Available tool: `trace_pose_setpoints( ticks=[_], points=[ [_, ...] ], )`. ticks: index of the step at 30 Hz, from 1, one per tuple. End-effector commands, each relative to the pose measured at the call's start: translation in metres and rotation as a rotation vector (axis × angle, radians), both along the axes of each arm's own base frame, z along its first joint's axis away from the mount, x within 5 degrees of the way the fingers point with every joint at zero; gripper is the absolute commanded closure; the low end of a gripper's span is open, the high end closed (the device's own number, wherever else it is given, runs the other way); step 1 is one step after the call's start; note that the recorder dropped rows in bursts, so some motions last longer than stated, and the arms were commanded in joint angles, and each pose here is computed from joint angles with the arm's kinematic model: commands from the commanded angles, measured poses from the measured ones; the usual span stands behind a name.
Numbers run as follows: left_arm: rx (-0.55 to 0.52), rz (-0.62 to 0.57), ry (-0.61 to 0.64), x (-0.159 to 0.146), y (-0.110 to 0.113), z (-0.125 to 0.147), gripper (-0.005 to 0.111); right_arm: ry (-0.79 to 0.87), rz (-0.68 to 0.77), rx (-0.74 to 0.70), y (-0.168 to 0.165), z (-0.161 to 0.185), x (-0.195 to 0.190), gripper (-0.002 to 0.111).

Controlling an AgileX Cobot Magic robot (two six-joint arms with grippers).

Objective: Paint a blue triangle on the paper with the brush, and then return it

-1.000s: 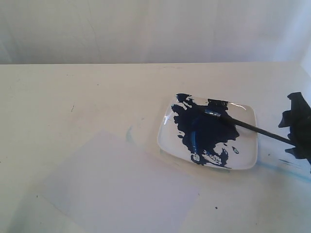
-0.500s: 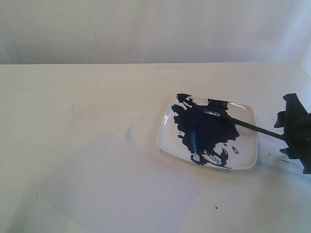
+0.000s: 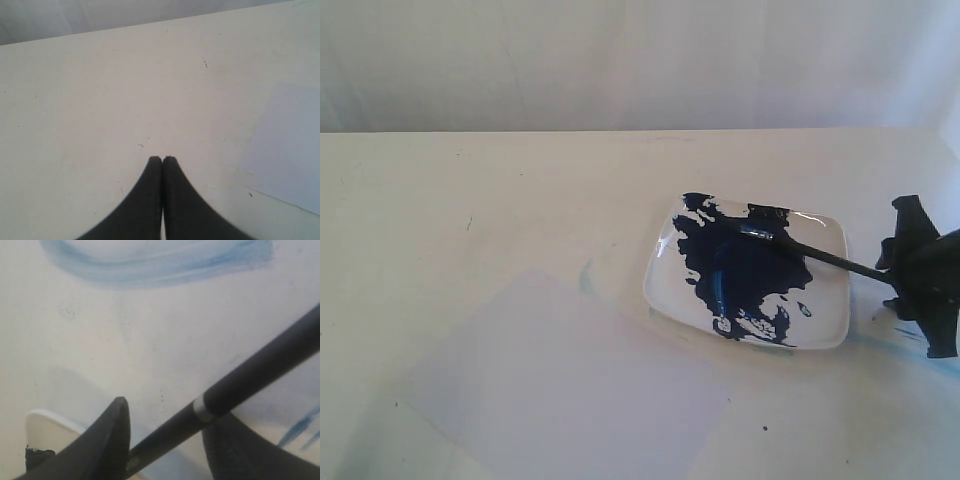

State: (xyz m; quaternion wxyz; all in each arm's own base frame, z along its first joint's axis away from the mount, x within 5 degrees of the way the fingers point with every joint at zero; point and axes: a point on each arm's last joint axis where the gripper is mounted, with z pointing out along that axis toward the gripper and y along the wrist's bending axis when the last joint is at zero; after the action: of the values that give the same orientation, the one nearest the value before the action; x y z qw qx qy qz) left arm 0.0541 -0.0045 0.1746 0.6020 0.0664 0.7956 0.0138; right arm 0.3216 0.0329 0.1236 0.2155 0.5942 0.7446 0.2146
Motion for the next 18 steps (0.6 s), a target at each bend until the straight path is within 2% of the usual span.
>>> trace_pose_setpoints(
  ticks=[1,18],
  points=[
    [-0.006,0.003,-0.002,-0.0001,0.0001,-0.0009,0.107,-0.008,0.0,-0.003,0.0007,-0.0002,0.0008,0.067],
    [-0.006,0.003,-0.002,-0.0001,0.0001,-0.0009,0.107,-0.079,-0.047,-0.01,-0.0023,0.0032,0.0062,0.067]
  ],
)
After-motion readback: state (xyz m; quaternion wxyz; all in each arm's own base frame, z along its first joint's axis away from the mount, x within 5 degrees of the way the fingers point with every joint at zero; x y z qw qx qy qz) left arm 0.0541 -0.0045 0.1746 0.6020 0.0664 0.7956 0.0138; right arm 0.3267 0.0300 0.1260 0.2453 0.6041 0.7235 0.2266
